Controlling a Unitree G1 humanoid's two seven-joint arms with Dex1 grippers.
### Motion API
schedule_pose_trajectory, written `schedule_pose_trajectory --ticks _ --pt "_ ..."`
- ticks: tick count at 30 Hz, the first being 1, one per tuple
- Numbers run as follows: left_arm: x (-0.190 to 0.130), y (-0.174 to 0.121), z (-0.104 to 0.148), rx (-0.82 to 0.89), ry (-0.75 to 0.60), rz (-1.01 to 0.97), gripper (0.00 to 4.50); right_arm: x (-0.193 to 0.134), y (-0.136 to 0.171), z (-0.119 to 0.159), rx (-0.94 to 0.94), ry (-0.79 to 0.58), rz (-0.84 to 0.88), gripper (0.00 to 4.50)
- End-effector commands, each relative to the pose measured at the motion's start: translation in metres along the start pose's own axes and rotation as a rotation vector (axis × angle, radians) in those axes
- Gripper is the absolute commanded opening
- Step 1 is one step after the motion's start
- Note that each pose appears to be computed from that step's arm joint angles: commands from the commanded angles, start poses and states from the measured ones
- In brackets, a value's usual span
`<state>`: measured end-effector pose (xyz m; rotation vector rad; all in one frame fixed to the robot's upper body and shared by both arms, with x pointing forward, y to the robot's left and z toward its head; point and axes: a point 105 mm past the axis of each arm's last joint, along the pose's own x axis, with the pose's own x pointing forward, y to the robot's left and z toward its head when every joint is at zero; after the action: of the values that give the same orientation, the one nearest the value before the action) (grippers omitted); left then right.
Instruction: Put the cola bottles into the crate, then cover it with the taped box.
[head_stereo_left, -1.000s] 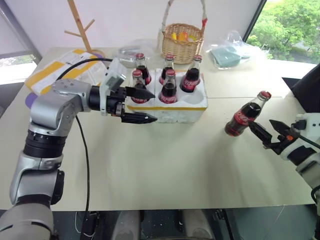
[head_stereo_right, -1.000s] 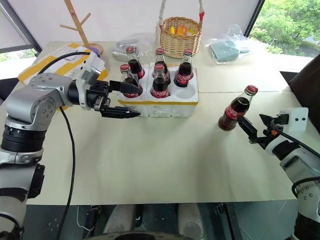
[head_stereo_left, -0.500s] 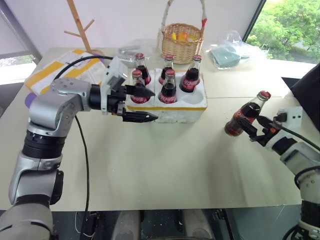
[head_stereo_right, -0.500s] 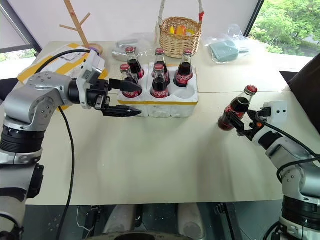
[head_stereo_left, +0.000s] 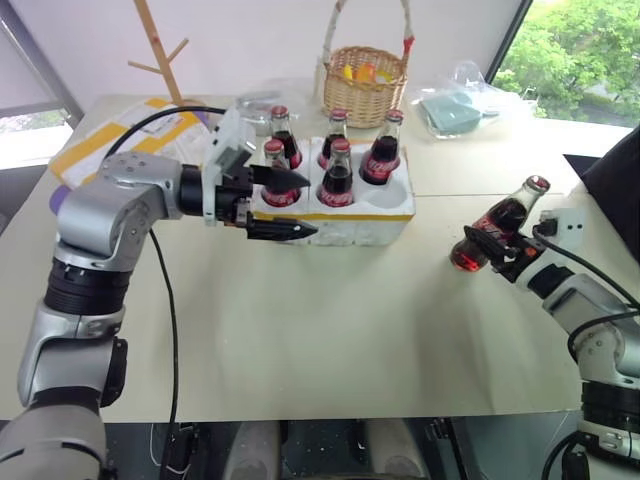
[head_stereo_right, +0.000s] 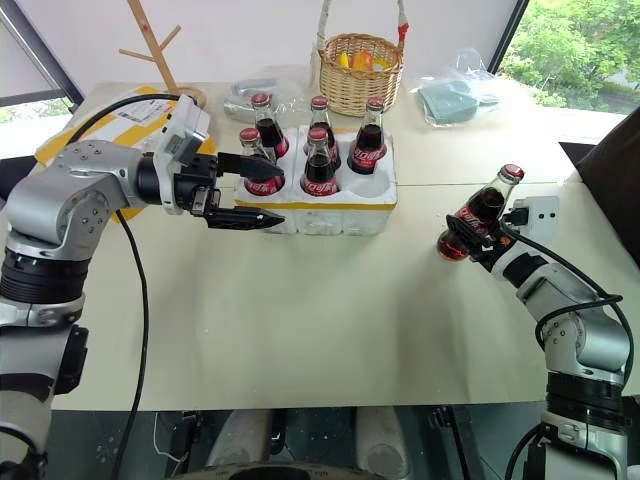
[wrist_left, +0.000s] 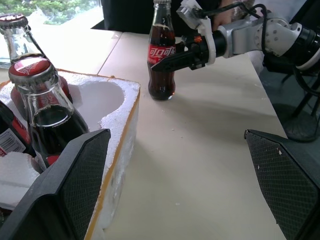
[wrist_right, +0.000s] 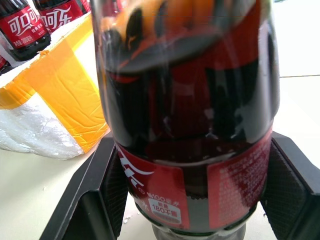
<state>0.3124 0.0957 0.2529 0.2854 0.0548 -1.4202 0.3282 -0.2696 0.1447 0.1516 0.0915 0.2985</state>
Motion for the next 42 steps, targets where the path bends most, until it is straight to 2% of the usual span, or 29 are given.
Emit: schedule_pose_trajectory --ticks 1,9,14,17,23,32,35,37,38,39,42 --pt "-0.001 -0.002 0.013 0.056 -0.021 0.001 4.5 -0.005 0.014 0.034 -0.063 -0.101 0.053 2.82" --pt "-0.003 0.0 0.009 0.046 -0.021 0.025 4.5 0.004 0.062 0.111 -0.172 -0.276 0.198 2.82" --pt "-0.004 0.0 0.008 0.046 -0.023 0.043 4.5 0.024 0.102 0.136 -0.165 -0.332 0.32 2.82" --pt "-0.005 0.001 0.007 0.049 -0.028 0.059 4.5 0.044 0.124 0.132 -0.168 -0.319 0.373 2.82" --pt "-0.008 0.0 0.007 0.053 -0.032 0.089 4.5 0.072 0.137 0.104 -0.174 -0.231 0.41 2.82" --pt "-0.015 -0.001 0.006 0.05 -0.03 0.124 4.5 0.077 0.133 0.091 -0.202 -0.175 0.419 2.82" --pt "-0.014 -0.001 0.006 0.05 -0.03 0.126 4.5 0.078 0.132 0.077 -0.205 -0.121 0.437 2.82" --pt "-0.014 -0.001 0.006 0.051 -0.03 0.126 4.5 0.08 0.133 0.067 -0.2 -0.082 0.455 3.9" --pt "-0.013 -0.001 0.006 0.052 -0.03 0.126 4.5 0.081 0.134 0.064 -0.193 -0.068 0.463 4.26" --pt "-0.013 0.0 0.006 0.053 -0.03 0.126 4.5 0.082 0.135 0.062 -0.188 -0.06 0.468 4.39" --pt "-0.011 0.0 0.005 0.054 -0.028 0.125 4.5 0.084 0.135 0.06 -0.195 -0.056 0.466 4.39"
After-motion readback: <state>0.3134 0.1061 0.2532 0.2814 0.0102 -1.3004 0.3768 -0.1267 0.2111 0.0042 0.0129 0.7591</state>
